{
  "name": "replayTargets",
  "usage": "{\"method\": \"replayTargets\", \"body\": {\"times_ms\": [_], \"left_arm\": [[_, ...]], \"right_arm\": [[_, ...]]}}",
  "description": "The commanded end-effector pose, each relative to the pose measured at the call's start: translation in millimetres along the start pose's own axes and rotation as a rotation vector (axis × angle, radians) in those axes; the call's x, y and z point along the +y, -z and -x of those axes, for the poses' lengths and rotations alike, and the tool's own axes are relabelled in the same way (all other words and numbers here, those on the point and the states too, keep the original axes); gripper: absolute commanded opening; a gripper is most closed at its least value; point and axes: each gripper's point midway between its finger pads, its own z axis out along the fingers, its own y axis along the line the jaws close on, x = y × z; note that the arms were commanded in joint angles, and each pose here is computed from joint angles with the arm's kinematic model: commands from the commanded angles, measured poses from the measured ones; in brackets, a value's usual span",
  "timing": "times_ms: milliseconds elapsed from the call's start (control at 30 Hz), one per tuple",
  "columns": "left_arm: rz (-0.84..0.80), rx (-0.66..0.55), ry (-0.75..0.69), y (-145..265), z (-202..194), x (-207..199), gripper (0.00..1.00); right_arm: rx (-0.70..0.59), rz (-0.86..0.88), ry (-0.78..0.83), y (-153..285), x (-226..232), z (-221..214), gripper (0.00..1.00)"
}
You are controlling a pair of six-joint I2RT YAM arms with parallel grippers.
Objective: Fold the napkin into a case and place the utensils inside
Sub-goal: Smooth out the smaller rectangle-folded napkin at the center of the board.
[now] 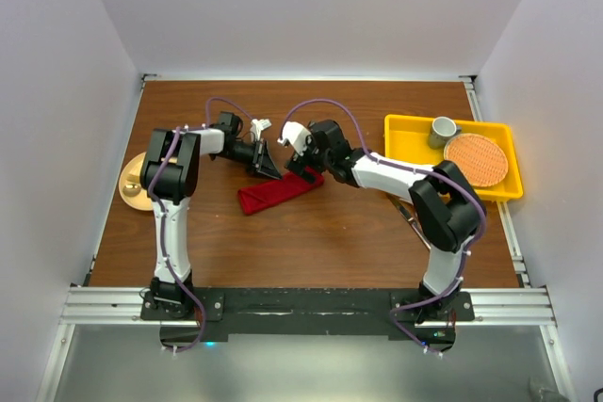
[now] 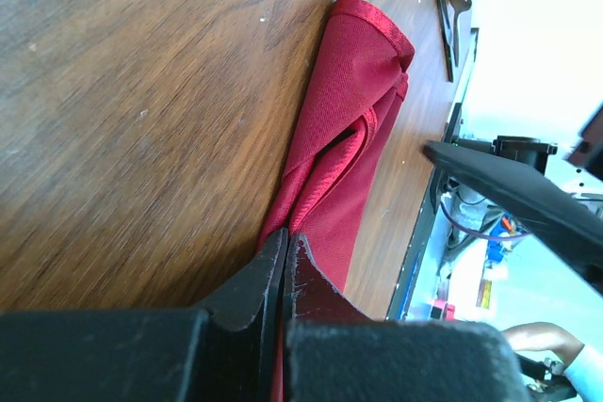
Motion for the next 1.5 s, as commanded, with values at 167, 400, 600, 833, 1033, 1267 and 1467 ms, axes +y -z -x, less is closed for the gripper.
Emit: {"method": "replayTargets", "body": {"times_ms": [167,400,600,833,1033,1267,1467], "left_arm": [[0.250,0.061,-0.004,-1,-28,77,0.00],[0.252,0.065,0.003,-1,-27,78,0.00],[0.254,0.068,-0.023,-1,-19,80,0.00],[0.255,0.072,-0.027,0,-15,80,0.00],[0.255,0.073,-0.036,1,-13,80,0.00],[0.259,0.088,-0.048,1,-12,82,0.00],[0.256,0.103,-0.045,0,-14,84,0.00]], "right_arm": [[0.044,-0.025,0.071,-20,1,-18,0.98],[0.130,-0.095,0.064,-25,-9,-29,0.98],[0.086,0.062,0.003,1,9,0,0.97],[-0.017,0.201,-0.080,16,15,57,0.84],[0.044,0.325,-0.117,-6,35,39,0.53],[0.064,0.421,-0.115,-25,48,15,0.60],[0.075,0.447,-0.112,-37,50,5,0.61]]}}
